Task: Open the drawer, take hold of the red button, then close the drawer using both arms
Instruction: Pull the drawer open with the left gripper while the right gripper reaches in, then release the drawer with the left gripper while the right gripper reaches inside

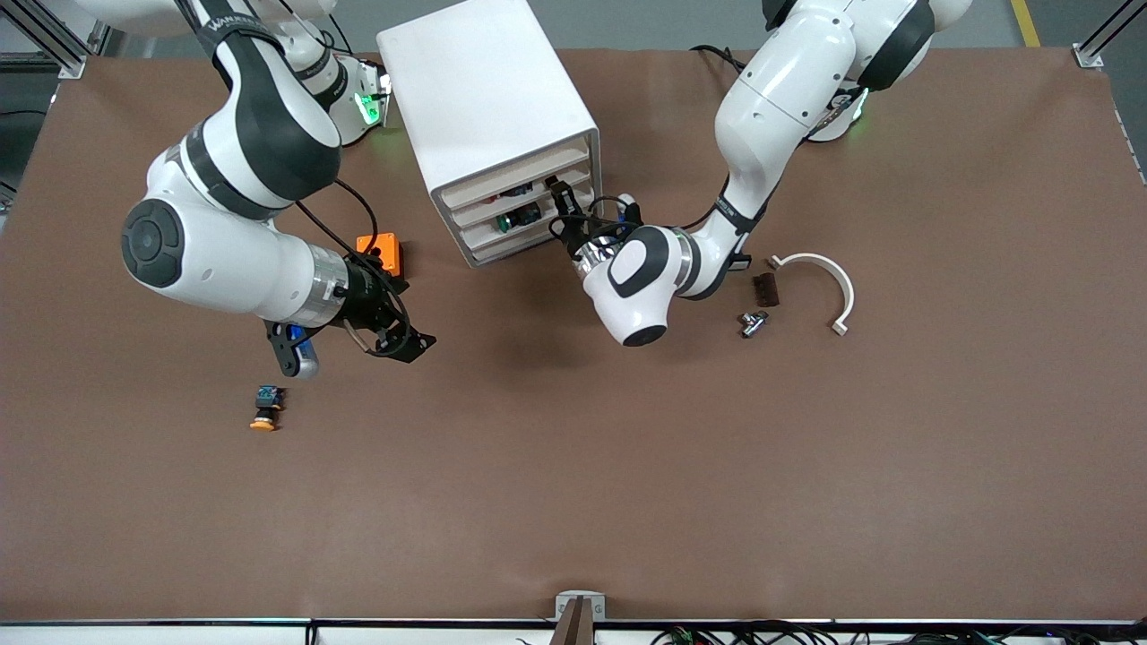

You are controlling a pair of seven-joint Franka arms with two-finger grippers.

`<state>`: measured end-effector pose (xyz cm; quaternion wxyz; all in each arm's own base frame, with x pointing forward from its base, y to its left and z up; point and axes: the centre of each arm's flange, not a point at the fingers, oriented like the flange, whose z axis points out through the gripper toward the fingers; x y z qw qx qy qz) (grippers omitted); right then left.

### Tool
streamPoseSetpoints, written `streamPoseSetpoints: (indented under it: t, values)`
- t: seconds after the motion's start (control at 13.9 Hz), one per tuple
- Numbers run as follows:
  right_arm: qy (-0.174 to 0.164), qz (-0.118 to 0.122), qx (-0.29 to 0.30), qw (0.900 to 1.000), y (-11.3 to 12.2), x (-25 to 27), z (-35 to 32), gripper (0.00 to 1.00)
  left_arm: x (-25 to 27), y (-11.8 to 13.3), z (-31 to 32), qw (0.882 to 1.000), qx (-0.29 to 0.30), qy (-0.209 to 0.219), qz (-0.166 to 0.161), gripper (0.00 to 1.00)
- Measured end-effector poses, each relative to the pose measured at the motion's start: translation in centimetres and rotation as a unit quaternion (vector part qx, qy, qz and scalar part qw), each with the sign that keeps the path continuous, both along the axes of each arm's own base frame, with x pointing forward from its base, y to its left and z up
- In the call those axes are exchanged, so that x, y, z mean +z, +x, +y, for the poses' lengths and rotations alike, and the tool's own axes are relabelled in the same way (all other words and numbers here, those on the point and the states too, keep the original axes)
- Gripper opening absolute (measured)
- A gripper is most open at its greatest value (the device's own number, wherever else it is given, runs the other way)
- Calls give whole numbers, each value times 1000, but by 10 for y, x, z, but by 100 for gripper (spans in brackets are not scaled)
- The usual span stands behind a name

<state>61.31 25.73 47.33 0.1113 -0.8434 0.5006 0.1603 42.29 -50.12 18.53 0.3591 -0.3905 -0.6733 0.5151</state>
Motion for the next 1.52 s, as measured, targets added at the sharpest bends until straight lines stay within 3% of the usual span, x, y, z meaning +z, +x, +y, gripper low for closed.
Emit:
streamPoseSetpoints:
  t: [0.14,0.43,0.65,0.72,0.94,1.23,1.52]
  values:
    - [3,1,5,1000,-3,1,7,100,5,21,12,1000,14,-12,-15,14]
    - [3,2,3,1000,-12,1,33,100,19,94,66,994,61,-39,-79,14]
    - [3,10,-14,1000,-22,-7,60,100,22,119,87,989,81,-54,-111,14]
    - [4,16,-19,1000,-27,-12,72,100,22,123,87,987,86,-58,-122,19]
    - [-13,25,-25,999,-48,-31,104,100,25,135,96,984,99,-61,-138,51]
    - [-40,16,-32,999,-88,-68,143,100,42,169,127,976,128,-66,-161,95]
    - [-66,-1,-18,998,-121,-105,161,100,57,210,190,965,133,-52,-221,99]
